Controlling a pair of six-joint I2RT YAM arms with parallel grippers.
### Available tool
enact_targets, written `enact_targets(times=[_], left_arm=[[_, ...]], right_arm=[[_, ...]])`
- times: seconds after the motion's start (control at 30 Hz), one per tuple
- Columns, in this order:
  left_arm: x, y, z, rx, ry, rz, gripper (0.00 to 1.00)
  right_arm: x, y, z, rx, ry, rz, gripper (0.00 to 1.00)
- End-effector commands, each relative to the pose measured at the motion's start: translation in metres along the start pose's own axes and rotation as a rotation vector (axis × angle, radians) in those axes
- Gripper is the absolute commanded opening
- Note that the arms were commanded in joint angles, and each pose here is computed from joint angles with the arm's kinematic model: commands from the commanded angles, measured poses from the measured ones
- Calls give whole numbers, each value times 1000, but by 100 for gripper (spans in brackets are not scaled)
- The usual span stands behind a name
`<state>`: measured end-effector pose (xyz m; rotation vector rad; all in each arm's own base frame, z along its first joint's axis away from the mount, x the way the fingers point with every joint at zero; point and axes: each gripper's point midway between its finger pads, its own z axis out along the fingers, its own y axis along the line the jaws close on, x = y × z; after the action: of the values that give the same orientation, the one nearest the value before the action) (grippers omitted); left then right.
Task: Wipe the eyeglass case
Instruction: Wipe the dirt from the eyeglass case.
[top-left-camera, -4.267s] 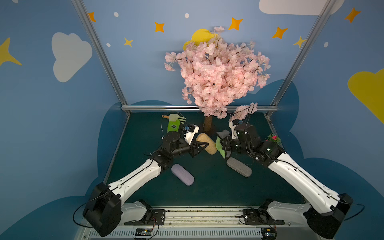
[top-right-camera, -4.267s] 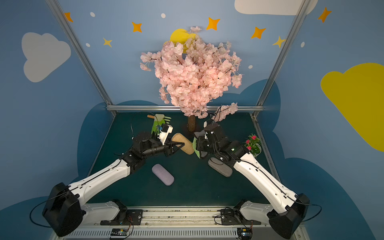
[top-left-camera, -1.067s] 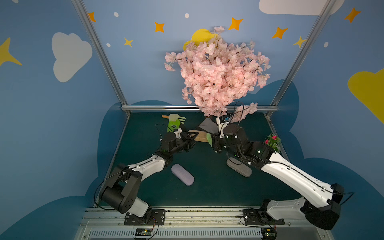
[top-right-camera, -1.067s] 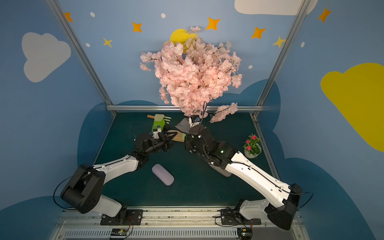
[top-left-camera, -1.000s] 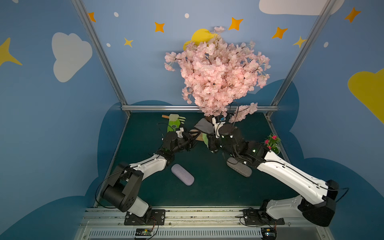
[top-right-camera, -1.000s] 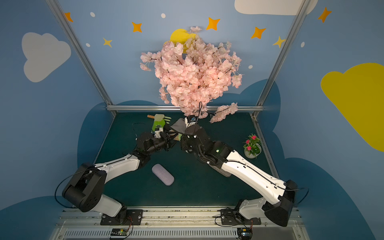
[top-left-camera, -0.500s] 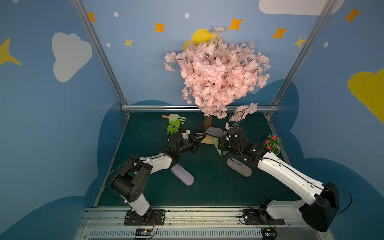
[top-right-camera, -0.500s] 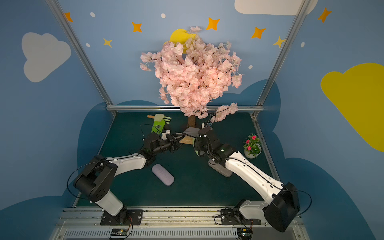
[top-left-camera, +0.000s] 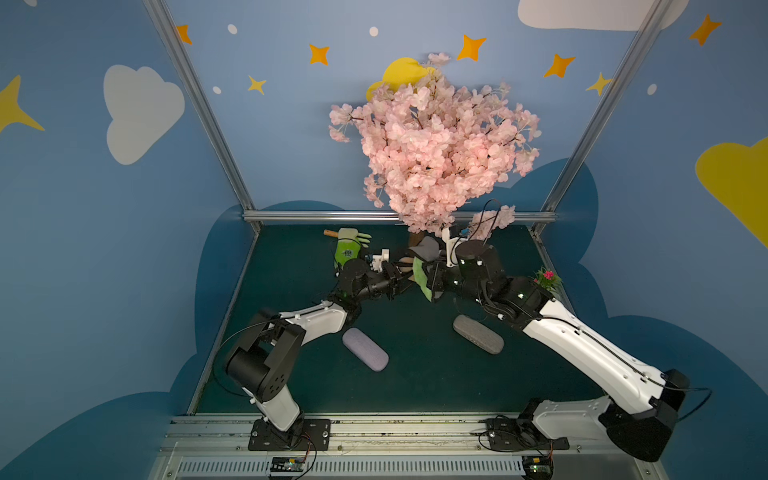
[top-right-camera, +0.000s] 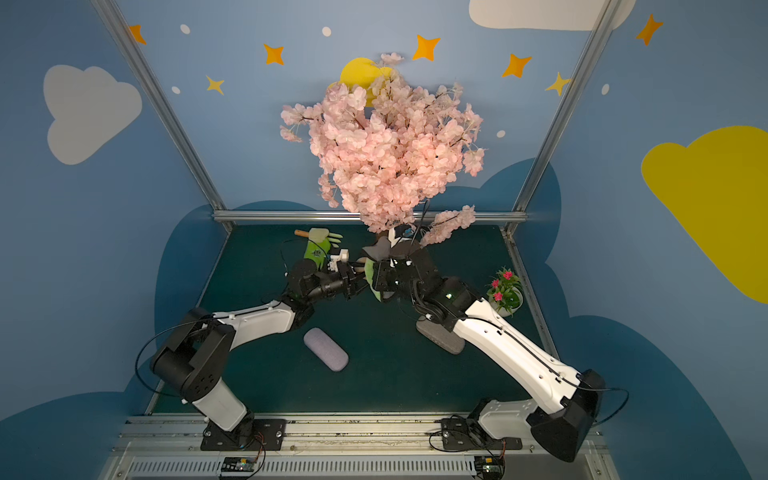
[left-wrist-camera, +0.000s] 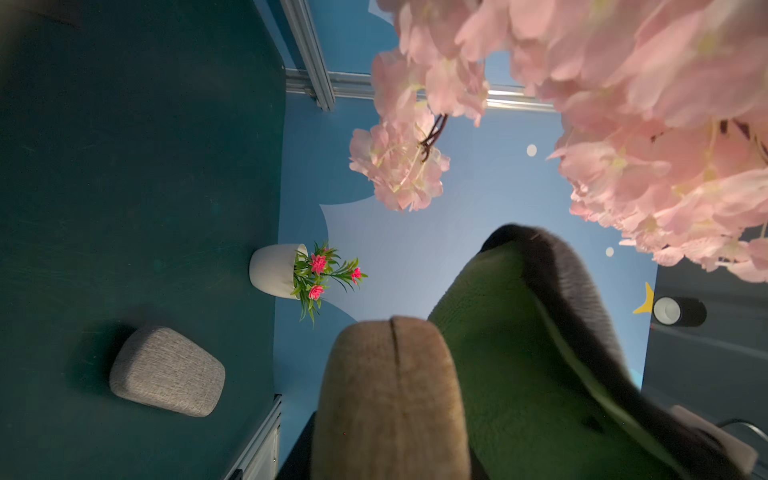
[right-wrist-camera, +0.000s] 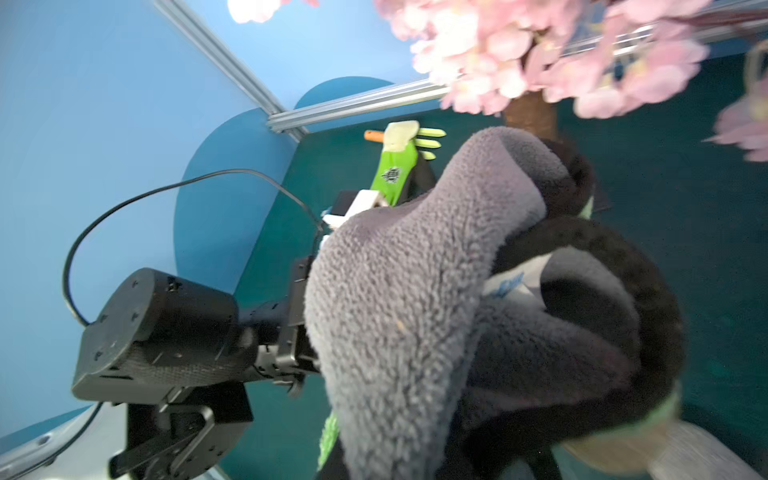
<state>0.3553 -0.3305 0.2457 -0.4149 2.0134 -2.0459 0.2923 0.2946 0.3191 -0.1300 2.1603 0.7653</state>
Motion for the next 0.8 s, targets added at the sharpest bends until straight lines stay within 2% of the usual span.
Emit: enact_targets(times=[0.0, 0.23, 0.43, 0.57, 0.77], left_arm=[[15, -25, 5, 82, 94, 115, 3], [20, -42, 1, 149, 136, 167, 3], [17, -45, -7, 147, 147, 196, 3], [16, -26, -10, 72, 155, 202, 3], [27, -18, -8, 38, 240, 332, 3]], right_arm=[[12, -13, 18, 22, 38, 38, 0], [26, -96, -1, 169, 60, 135, 0], [29, -134, -22, 238, 78, 185, 0], [5, -109, -33, 157, 26, 180, 0], [-6, -31, -21, -8, 25, 95, 0]])
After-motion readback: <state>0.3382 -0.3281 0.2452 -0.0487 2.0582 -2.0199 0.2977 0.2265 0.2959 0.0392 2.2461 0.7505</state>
